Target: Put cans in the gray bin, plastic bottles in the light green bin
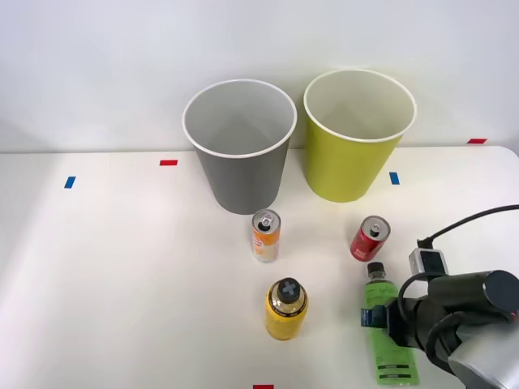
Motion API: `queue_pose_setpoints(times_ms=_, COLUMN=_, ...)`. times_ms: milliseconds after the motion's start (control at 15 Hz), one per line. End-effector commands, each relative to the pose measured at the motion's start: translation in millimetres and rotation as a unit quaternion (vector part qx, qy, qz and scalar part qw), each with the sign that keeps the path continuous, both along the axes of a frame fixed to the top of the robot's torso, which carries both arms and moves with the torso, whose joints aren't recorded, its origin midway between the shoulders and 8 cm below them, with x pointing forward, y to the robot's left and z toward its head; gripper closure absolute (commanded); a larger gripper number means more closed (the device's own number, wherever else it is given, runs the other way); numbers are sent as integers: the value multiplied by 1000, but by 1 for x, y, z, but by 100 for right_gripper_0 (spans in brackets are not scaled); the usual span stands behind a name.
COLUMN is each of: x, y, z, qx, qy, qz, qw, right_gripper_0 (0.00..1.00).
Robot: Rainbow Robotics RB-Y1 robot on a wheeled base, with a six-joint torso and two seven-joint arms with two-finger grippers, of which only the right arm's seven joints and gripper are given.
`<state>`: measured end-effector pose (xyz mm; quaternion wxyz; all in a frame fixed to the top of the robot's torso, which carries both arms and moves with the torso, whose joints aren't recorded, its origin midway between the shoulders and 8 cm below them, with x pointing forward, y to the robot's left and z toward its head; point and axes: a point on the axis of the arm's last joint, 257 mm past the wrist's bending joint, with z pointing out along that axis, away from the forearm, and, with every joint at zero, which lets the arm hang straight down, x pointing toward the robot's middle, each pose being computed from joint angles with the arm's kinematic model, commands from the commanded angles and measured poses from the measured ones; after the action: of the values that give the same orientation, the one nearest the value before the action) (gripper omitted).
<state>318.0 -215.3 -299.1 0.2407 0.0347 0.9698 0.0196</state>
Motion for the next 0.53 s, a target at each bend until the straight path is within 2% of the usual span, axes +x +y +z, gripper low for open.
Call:
queue_pose_setpoints(times_ms=67, x=8, y=6, z=-5, qx=7, qy=3, qz=-5, qw=1000, right_gripper_0=0)
queue_pose_setpoints(times_ms=533, x=16, y=3, z=-14, qx=2, qy=9, qz=-18, qw=1000, right_gripper_0=0)
